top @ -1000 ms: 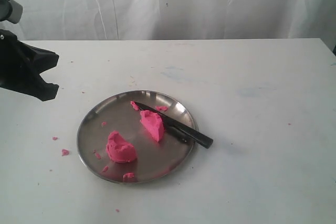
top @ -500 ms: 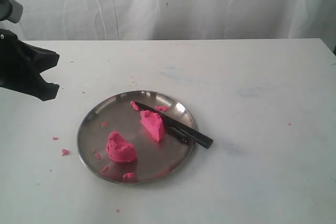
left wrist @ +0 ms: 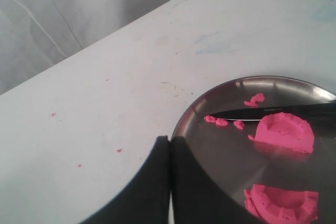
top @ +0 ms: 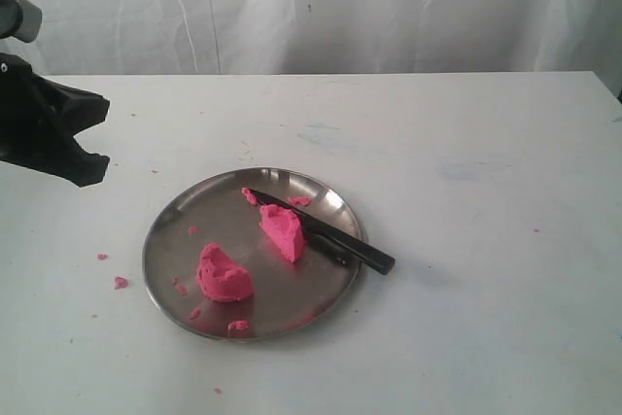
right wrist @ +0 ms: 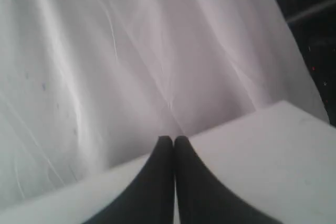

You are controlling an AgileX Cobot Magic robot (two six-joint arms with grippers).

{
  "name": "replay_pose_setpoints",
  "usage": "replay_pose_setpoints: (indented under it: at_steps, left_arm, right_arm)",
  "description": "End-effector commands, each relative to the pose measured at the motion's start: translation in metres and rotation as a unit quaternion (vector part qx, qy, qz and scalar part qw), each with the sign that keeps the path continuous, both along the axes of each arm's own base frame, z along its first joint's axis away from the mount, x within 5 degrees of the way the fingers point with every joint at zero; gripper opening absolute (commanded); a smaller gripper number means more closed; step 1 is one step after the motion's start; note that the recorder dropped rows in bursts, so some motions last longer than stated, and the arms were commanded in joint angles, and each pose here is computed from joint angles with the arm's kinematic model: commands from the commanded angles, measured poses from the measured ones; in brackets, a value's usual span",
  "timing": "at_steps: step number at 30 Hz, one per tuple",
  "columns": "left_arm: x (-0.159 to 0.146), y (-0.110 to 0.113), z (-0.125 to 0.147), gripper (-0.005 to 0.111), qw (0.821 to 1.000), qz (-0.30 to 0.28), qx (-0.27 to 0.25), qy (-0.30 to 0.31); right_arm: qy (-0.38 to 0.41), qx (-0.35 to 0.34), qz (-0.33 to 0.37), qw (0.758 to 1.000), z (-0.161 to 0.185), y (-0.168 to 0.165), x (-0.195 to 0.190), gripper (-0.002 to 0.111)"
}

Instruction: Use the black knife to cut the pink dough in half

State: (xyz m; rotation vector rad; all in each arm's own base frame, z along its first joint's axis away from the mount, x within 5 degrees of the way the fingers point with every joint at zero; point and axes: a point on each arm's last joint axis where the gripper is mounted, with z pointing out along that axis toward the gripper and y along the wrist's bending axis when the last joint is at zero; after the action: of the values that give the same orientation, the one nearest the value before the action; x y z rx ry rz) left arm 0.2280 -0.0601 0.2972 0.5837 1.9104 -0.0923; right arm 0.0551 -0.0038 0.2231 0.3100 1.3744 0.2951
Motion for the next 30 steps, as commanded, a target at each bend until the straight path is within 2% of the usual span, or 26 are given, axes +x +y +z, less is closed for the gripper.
replay_pose_setpoints:
  at_steps: [1, 3, 17, 21, 23, 25, 27, 29, 30]
  left_arm:
    - [-0.003, -0.001, 0.000, 0.000, 1.000, -0.002, -0.005, 0.001]
    - [-0.002, 0.001, 0.001, 0.000, 1.000, 0.005, -0.004, -0.005]
    - [-0.003, 0.000, 0.004, 0.000, 1.000, 0.008, -0.003, -0.014]
    - [-0.053, 0.009, 0.047, 0.000, 0.995, -0.024, -0.029, -0.091]
    - [-0.092, 0.022, 0.074, 0.000, 0.984, -0.006, -0.037, -0.173]
    - [-0.131, 0.032, 0.094, 0.000, 0.965, 0.023, -0.041, -0.258]
    - [-0.175, 0.045, 0.114, 0.000, 0.924, 0.077, -0.045, -0.372]
    - [-0.192, 0.054, 0.121, 0.000, 0.894, 0.120, -0.009, -0.432]
    - [-0.206, 0.055, 0.123, 0.000, 0.880, 0.122, 0.010, -0.459]
  right_arm:
    - [0.157, -0.132, 0.025, 0.978, -0.031, 0.005, 0.000, 0.000]
    - [0.215, -0.179, 0.026, 0.960, -0.041, 0.004, -0.002, 0.000]
    - [0.211, -0.181, 0.024, 0.960, -0.041, 0.003, -0.002, 0.000]
    - [0.211, -0.180, 0.025, 0.960, -0.041, 0.004, -0.002, 0.000]
    - [0.211, -0.180, 0.025, 0.960, -0.041, 0.004, -0.002, 0.000]
    - [0.211, -0.180, 0.025, 0.960, -0.041, 0.004, -0.002, 0.000]
    - [0.211, -0.179, 0.025, 0.961, -0.041, 0.004, -0.002, 0.000]
    - [0.211, -0.179, 0.025, 0.961, -0.041, 0.004, -0.002, 0.000]
    - [0.211, -0.179, 0.025, 0.961, -0.041, 0.004, -0.002, 0.000]
